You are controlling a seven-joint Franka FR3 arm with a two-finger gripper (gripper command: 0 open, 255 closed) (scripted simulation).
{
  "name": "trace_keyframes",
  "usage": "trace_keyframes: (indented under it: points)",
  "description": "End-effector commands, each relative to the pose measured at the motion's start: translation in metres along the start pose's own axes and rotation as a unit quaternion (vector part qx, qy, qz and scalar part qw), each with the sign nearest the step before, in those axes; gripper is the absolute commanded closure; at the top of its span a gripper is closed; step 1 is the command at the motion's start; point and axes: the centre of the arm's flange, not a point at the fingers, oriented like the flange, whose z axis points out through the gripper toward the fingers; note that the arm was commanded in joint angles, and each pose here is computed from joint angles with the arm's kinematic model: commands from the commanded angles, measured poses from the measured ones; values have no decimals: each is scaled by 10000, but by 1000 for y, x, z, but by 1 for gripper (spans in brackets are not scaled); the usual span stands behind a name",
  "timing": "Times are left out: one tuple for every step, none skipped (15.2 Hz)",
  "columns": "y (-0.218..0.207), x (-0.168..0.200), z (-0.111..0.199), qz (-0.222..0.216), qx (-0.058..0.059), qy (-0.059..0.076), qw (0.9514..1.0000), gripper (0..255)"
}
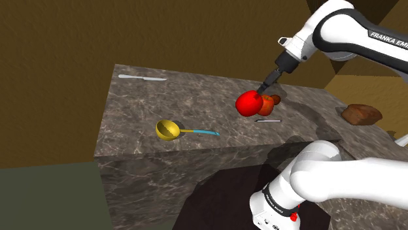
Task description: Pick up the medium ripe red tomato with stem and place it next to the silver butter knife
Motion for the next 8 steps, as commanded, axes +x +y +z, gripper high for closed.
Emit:
trace_keyframes:
  points:
    - [27,-13,-3,-157,114,190,9996,0]
    - [42,-19,-3,-223,171,282,9992,0]
    - [57,-24,-4,-289,228,374,9986,0]
    - [72,-28,-3,-355,285,466,9979,0]
    - [87,-33,-3,-421,341,557,9970,0]
    - [102,-37,-3,-487,398,649,9959,0]
    - [117,-42,-2,-552,454,740,9947,0]
    - [132,-46,-1,-618,511,831,9933,0]
